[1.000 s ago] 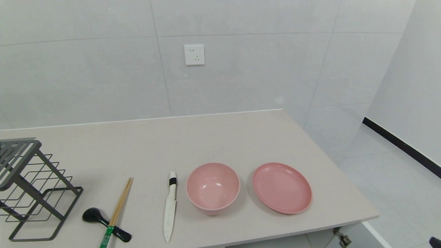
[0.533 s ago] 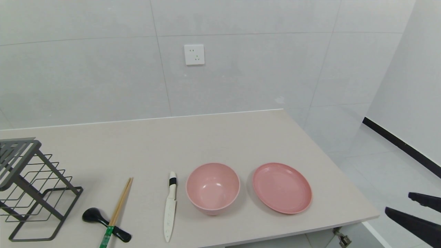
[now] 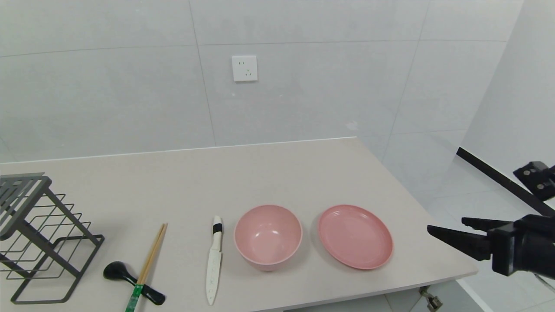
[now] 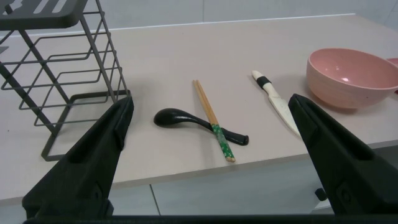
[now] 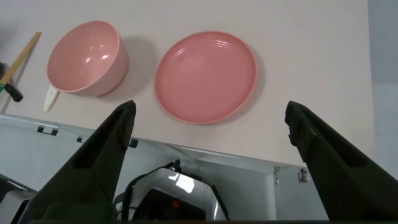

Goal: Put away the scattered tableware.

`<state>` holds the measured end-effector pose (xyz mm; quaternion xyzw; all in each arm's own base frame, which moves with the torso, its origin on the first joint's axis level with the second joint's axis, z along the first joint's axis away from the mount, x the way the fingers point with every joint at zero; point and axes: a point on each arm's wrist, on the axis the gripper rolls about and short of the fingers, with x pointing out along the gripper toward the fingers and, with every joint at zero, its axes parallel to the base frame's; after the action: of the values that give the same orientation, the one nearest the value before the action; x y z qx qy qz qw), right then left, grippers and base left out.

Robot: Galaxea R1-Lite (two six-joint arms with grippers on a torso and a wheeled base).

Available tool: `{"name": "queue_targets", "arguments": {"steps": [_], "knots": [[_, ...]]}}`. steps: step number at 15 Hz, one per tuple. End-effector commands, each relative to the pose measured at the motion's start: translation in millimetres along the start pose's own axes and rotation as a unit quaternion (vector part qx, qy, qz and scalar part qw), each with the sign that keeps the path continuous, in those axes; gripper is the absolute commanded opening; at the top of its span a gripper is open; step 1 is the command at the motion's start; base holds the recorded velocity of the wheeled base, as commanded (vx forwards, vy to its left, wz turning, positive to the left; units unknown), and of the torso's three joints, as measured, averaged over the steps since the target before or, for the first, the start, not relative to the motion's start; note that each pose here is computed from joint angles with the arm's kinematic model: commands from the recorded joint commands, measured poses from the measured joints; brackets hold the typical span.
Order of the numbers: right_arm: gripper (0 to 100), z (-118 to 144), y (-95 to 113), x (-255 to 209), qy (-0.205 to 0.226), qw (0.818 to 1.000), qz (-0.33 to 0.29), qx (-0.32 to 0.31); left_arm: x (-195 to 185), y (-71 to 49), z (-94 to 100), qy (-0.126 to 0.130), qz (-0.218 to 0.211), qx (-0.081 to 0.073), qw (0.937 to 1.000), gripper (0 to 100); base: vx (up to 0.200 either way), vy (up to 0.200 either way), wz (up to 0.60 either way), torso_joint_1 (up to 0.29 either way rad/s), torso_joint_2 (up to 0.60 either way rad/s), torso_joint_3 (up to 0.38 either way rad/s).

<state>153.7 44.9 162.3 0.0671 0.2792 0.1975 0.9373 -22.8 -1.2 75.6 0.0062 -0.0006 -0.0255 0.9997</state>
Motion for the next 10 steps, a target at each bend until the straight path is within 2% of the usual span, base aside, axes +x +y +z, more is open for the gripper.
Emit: {"name": "queue_targets", "arguments": {"steps": [1, 4, 7, 10], "knots": [[100, -0.8, -2.1, 11.1, 0.022, 1.0, -0.002, 0.004, 0.0, 0.0, 0.1, 0.0, 0.0, 0.0, 1.0, 100, 0.0, 0.0, 0.0, 0.0, 0.0, 0.0], [100, -0.7, -2.5, 11.5, 0.025, 1.0, 0.011, 0.006, 0.1, 0.0, 0.1, 0.0, 0.0, 0.0, 1.0, 100, 0.0, 0.0, 0.0, 0.0, 0.0, 0.0], [100, -1.6, -5.5, 22.9, 0.046, 0.999, 0.009, 0.01, 0.1, 0.0, 0.1, 0.0, 0.0, 0.0, 1.0, 100, 0.0, 0.0, 0.0, 0.0, 0.0, 0.0], [100, 1.4, -8.2, 36.6, 0.04, 0.999, 0.01, 0.011, 0.1, 0.0, 0.1, 0.0, 0.0, 0.0, 1.0, 100, 0.0, 0.0, 0.0, 0.0, 0.0, 0.0]]}}
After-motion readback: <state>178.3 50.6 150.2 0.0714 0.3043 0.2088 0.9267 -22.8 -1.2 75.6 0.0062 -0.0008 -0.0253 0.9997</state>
